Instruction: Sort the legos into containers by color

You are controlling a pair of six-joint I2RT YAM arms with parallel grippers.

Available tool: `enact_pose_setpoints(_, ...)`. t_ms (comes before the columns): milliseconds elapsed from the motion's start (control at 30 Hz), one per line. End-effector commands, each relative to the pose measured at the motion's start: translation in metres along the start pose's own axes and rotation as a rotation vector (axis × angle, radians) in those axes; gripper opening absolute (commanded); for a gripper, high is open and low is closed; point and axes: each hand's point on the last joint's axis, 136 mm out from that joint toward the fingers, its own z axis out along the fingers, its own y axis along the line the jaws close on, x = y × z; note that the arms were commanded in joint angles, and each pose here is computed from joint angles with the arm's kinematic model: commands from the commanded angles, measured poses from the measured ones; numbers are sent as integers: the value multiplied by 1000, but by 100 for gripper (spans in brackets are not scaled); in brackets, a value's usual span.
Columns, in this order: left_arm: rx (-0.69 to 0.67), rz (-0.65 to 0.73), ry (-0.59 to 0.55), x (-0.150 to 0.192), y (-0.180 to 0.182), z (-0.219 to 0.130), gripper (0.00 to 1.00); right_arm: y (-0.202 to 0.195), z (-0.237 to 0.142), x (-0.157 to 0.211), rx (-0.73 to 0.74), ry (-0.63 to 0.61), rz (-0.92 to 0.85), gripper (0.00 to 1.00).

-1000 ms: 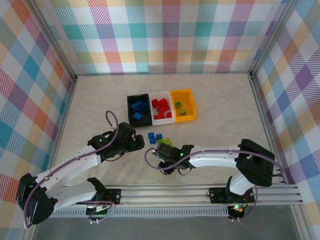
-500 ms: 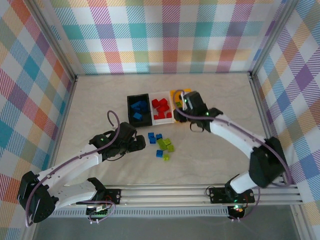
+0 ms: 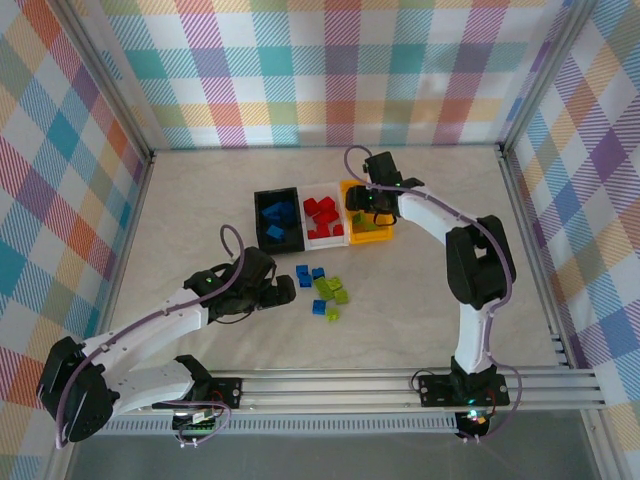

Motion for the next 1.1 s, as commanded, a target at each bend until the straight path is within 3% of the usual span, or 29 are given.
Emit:
enact_pose_setpoints(0, 16, -1, 10, 0, -2, 3, 100, 27, -40, -16, -97, -60, -18, 64)
enact_pose_setpoints(133, 12, 0, -8, -3, -1, 0, 100, 48, -74, 21, -164, -54, -71, 68)
enact_pose_setpoints(367, -10, 4, -24, -4, 5, -6, 100, 72, -115, 144, -236, 71, -180, 72)
enact_pose_setpoints(600, -42, 7, -46, -6, 14, -10, 100, 88, -116, 238, -237, 219, -251, 72)
enact_pose_setpoints(733, -47, 5, -48, -6, 17, -10, 100, 94, -102, 261, -220, 260, -279, 72)
enact_pose_setpoints(1067, -59, 0, -41, -4, 20, -9, 100, 96, -74, 277, -150, 285, -321, 70)
